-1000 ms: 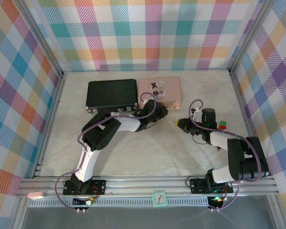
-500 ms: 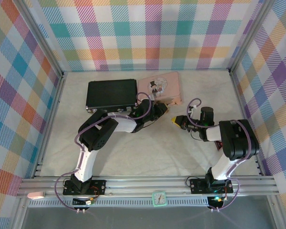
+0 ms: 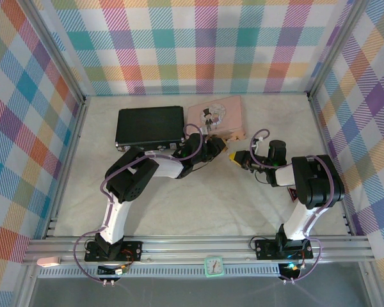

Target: Unlock the padlock with the key

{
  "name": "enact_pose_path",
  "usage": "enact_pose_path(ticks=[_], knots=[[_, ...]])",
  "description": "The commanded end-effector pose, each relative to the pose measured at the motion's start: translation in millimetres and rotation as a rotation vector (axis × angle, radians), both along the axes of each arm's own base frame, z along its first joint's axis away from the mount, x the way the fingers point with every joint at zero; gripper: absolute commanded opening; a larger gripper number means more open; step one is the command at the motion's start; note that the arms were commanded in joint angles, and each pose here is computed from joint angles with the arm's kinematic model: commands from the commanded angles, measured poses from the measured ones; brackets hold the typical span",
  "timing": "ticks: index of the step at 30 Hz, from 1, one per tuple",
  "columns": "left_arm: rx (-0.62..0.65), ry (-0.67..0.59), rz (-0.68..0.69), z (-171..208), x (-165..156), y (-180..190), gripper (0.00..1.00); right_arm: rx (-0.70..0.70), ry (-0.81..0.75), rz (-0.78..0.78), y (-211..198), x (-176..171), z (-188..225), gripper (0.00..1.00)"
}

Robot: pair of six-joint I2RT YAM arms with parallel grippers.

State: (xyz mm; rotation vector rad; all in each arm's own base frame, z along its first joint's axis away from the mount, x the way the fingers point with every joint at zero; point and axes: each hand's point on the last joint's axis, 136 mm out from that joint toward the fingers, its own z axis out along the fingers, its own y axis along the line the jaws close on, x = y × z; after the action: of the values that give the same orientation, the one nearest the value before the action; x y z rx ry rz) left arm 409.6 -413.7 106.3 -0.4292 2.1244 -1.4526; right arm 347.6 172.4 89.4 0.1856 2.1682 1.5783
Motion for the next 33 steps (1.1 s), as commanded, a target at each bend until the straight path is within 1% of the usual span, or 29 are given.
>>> enact_pose_path(ticks=[1, 14, 20, 24, 33], knots=[[-0.074, 0.012, -0.033, 17.5, -7.6, -5.7, 0.0, 0.027, -0.049, 0.023, 1.7, 4.4, 13.1, 0.0], [-0.077, 0.014, -0.048, 18.9, -10.3, -10.4, 0.0, 0.062, -0.046, 0.035, 5.0, 12.5, 15.2, 0.0], [-0.089, 0.008, -0.064, 26.3, -12.9, -13.4, 0.0, 0.062, -0.029, 0.042, 5.9, 12.4, 10.1, 0.0], [-0.088, 0.007, -0.081, 29.2, -16.8, -14.7, 0.0, 0.07, -0.044, 0.049, 6.8, 13.4, 16.3, 0.0], [-0.151, 0.004, -0.154, 44.2, -33.3, -22.9, 0.0, 0.044, -0.022, 0.009, 3.5, 29.7, 20.0, 0.0]])
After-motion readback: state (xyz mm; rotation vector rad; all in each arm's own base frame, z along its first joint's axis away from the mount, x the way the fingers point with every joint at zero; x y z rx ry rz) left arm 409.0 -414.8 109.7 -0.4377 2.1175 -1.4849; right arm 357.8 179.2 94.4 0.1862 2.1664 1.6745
